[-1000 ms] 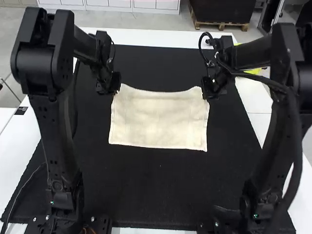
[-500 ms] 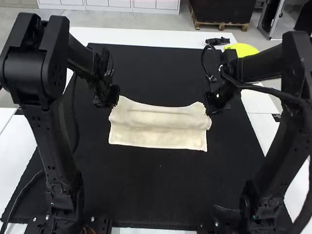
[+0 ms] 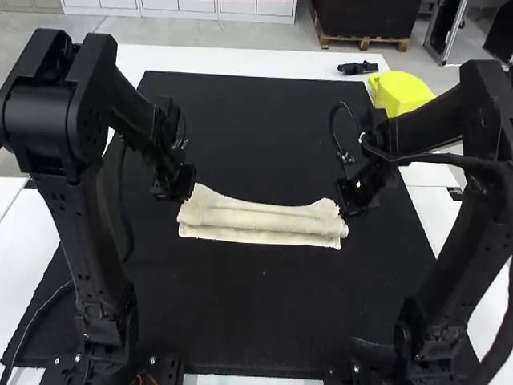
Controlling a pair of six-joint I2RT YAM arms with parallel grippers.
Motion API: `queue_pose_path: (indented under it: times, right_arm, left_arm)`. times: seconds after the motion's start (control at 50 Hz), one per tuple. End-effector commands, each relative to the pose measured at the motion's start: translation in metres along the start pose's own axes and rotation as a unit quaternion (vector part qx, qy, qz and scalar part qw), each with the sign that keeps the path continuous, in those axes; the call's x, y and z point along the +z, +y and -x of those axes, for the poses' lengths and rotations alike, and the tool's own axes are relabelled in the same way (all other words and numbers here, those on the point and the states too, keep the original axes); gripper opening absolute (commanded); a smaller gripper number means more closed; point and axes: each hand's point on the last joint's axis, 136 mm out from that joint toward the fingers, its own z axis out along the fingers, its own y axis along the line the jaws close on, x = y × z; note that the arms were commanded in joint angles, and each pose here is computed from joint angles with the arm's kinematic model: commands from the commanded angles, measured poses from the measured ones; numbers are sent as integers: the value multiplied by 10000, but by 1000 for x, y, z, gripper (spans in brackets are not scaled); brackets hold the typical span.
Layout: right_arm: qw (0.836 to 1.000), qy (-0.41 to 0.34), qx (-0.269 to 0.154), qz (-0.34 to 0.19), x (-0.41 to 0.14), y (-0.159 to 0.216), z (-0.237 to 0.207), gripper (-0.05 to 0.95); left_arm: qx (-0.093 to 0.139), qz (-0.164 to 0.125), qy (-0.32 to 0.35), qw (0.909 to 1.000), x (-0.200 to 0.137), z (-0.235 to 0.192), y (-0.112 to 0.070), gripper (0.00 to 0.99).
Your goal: Fold the towel.
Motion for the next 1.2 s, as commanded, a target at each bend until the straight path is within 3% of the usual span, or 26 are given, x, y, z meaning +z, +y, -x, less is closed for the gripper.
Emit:
queue_pose_path:
  times: [0.0,0.26,0.3,0.36,0.42,0.48,0.54,0.58,0.64,0.66,0.94,1.18]
  right_arm:
    - [9970,131,132,-755,-8,-37,-12,-20]
    - [9966,141,132,-797,-6,-39,-16,-13]
    - [9961,157,139,-859,-6,-41,-18,108]
    - [9945,196,118,-1022,-5,-45,-22,411]
    - [9945,150,112,-1026,-5,-45,-20,438]
    - [9945,103,121,-1034,-5,-46,-18,466]
    - [9944,101,112,-1050,-4,-47,-18,687]
    - [9944,79,94,-1053,-4,-47,-17,762]
    - [9943,38,66,-1065,-4,-47,-14,838]
    - [9943,26,41,-1069,-5,-47,-13,857]
    - [9847,-1047,-228,-1374,-39,-57,56,885]
    - [9856,-1107,-201,-1265,-45,-42,70,900]
  left_arm:
    - [-1,825,-185,9964,-15,3,33,21]
    - [-8,840,-38,9965,-12,-15,33,21]
    - [-10,831,-8,9965,-11,-18,33,23]
    - [10,828,23,9966,-9,-23,31,57]
    - [47,815,-22,9967,-9,-24,29,116]
    - [91,806,-51,9967,-9,-24,26,270]
    - [127,839,-102,9963,-9,-22,25,479]
    - [128,922,-176,9955,-10,-19,28,621]
    - [122,965,-329,9947,-12,-12,29,967]
    - [116,970,-367,9945,-13,-10,29,984]
    - [104,988,-598,9933,-14,-2,29,974]
    - [97,994,-714,9924,-15,4,29,970]
